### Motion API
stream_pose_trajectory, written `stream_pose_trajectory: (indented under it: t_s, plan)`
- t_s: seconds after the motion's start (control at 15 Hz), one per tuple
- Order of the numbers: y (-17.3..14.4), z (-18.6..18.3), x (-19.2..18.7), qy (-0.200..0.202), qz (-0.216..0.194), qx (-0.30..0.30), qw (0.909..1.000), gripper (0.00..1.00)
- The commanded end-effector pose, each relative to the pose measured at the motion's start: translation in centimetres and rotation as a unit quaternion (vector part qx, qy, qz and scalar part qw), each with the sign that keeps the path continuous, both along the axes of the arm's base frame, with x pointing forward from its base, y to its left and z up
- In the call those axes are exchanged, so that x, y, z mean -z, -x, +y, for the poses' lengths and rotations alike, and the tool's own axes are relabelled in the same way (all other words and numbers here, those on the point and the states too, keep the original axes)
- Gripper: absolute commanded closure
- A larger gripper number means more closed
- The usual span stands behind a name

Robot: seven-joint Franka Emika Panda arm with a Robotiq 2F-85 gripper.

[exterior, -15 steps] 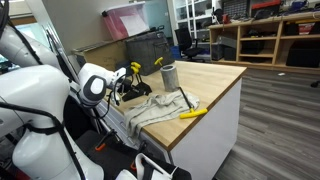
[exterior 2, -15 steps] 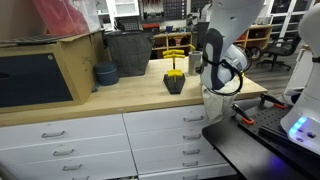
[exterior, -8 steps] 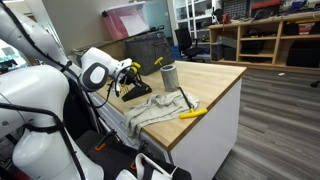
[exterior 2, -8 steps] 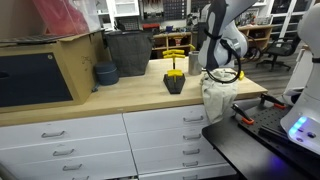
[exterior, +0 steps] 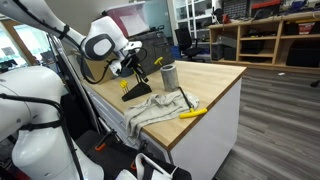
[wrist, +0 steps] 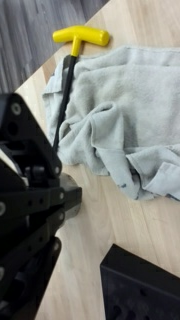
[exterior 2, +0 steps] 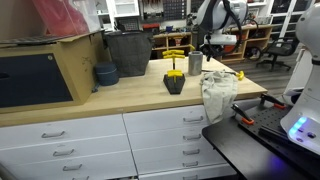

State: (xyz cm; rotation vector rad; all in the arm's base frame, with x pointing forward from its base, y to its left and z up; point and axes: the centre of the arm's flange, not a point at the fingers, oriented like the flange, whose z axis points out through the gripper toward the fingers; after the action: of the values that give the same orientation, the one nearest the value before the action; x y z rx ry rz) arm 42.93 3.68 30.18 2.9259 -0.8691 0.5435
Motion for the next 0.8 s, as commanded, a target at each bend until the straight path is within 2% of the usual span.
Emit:
stream_pose_trajectory:
  t_s: [0.0, 0.27, 0.47, 0.73]
  plan:
    - [-2.1, 0.5, -6.1, -0.026, 0.04, -0.024, 0.9986, 1.0]
    - [-5.6, 0.2, -9.4, -0.011, 0.066, -0.015, 0.9977, 1.0]
    - [-7.8, 0.0, -11.0, 0.023, 0.076, -0.015, 0.9968, 1.0]
    - [-10.3, -0.4, -12.2, 0.082, 0.067, -0.049, 0.9932, 1.0]
